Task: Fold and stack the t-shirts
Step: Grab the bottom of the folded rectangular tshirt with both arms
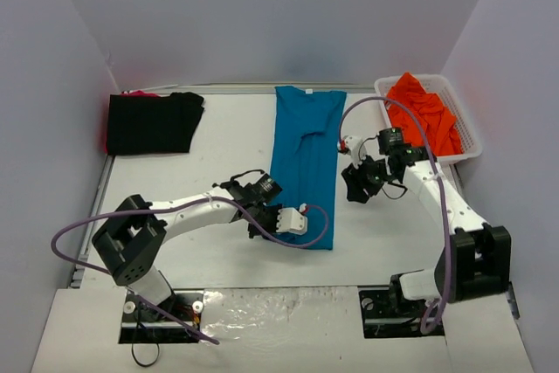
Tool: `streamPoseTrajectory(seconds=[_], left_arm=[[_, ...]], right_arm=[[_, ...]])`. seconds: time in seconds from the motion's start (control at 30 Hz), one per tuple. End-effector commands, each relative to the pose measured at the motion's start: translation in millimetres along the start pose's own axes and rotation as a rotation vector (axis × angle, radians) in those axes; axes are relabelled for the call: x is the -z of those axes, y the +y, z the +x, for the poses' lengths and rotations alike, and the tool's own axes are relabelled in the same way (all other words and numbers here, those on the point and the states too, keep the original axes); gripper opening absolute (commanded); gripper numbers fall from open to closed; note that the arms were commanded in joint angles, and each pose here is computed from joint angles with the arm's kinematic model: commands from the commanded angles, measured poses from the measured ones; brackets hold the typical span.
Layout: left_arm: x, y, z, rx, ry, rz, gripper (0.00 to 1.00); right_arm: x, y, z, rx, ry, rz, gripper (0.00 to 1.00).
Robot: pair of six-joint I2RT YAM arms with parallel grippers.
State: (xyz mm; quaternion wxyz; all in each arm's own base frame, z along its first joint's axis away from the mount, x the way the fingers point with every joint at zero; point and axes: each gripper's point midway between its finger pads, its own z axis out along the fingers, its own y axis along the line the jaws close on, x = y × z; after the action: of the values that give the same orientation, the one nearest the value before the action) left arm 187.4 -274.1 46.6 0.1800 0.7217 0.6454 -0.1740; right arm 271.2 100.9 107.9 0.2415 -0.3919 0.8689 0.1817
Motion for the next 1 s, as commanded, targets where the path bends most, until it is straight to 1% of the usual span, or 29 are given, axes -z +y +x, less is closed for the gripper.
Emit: streamPoseTrajectory(seconds=[0.0, 0.03, 0.07, 0.17, 0.23, 0.37, 0.5, 0.6, 0.73, 0.87, 0.97], left_arm=[[7.3, -13.9, -2.4, 0.086, -0.069, 0.107, 0.02], [9.2, -11.0, -3.6, 0.118, -0.108, 0.123, 0.02], [10.2, -9.7, -4.3, 0.145, -0.12, 0.128, 0.02], [13.6, -2.4, -6.7, 0.197, -0.148, 0.134, 0.02], [14.0, -1.4, -9.4, 0.224, -0.167, 0.15, 0.02], [19.2, 0.7, -20.0, 0.273, -0.21, 0.205, 0.02], [13.9, -4.1, -19.0, 0.295, -0.199, 0.257, 0.03], [10.9, -3.0, -18.9, 0.304, -0.2, 0.274, 0.02], [13.4, 2.4, -19.1, 0.334, -0.223, 0.284, 0.02], [18.9, 8.9, -18.5, 0.374, -0.257, 0.298, 0.02], [27.8, 15.1, -25.6, 0.419, -0.315, 0.328, 0.02]], right_arm=[[7.2, 18.7, -8.4, 0.176, -0.089, -0.037, 0.48], [9.9, 25.3, -9.5, 0.226, -0.127, -0.047, 0.48], [11.1, 28.3, -11.3, 0.253, -0.15, -0.052, 0.51], [10.6, 40.3, -12.9, 0.317, -0.187, -0.093, 0.53], [4.9, 48.7, -9.2, 0.35, -0.162, -0.116, 0.53], [-9.1, 62.0, 14.0, 0.453, -0.05, -0.147, 0.53], [-21.7, 73.6, 26.9, 0.513, 0.03, -0.186, 0.52], [-27.8, 82.0, 34.3, 0.553, 0.081, -0.218, 0.5], [-32.1, 93.7, 34.0, 0.592, 0.088, -0.253, 0.45], [-40.8, 100.7, 39.5, 0.608, 0.123, -0.292, 0.44], [-44.1, 107.7, 40.3, 0.597, 0.119, -0.337, 0.43]])
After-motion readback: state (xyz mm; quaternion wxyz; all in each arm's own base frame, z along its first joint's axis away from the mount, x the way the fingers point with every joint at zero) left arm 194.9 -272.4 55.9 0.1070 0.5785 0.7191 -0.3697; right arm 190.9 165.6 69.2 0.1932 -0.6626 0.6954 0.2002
